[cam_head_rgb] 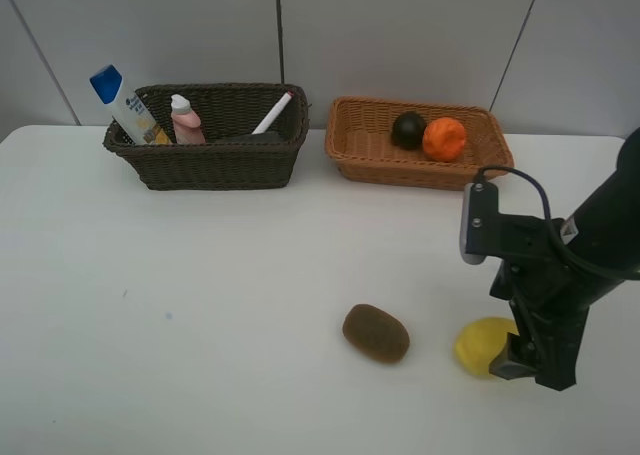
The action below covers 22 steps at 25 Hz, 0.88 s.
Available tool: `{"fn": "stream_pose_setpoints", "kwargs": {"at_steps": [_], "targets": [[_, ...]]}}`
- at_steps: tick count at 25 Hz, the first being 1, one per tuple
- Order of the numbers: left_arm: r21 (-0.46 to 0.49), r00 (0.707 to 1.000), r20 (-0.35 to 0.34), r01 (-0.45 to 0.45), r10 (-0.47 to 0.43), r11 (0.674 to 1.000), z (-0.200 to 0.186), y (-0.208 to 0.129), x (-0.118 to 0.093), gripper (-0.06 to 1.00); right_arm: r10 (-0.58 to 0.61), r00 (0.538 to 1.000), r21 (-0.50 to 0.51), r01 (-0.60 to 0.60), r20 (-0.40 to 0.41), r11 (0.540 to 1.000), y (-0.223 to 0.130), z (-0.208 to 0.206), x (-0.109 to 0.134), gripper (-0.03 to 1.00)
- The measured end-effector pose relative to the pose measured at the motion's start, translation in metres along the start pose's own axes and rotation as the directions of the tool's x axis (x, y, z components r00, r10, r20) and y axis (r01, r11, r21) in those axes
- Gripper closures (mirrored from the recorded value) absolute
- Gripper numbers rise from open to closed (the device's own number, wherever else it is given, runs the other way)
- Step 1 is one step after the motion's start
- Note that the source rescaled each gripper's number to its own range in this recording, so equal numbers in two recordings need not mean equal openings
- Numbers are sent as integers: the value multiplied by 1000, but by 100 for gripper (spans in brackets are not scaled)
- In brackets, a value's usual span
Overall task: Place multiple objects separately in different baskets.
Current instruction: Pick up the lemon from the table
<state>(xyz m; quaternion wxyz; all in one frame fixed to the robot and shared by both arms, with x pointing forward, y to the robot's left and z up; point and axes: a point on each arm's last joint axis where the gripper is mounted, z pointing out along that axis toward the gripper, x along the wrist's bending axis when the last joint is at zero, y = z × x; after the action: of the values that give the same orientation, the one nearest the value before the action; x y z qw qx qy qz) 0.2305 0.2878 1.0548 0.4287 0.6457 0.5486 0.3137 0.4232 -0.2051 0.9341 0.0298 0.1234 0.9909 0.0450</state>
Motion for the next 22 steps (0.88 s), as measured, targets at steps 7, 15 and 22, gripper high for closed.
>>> {"fn": "stream_pose_setpoints", "kwargs": {"at_steps": [7,15,22], "targets": [[0,1000,0,0,0,1000,0,0,0,-6,-2,999,41,4,-41,999,0,13,-1,-1],[0,1000,0,0,0,1000,0,0,0,-6,-7,997,78,12,-72,997,1,32,-5,-3],[0,1000,0,0,0,1000,0,0,0,-6,-30,994,127,43,-105,991,-1,54,-8,-3]]}}
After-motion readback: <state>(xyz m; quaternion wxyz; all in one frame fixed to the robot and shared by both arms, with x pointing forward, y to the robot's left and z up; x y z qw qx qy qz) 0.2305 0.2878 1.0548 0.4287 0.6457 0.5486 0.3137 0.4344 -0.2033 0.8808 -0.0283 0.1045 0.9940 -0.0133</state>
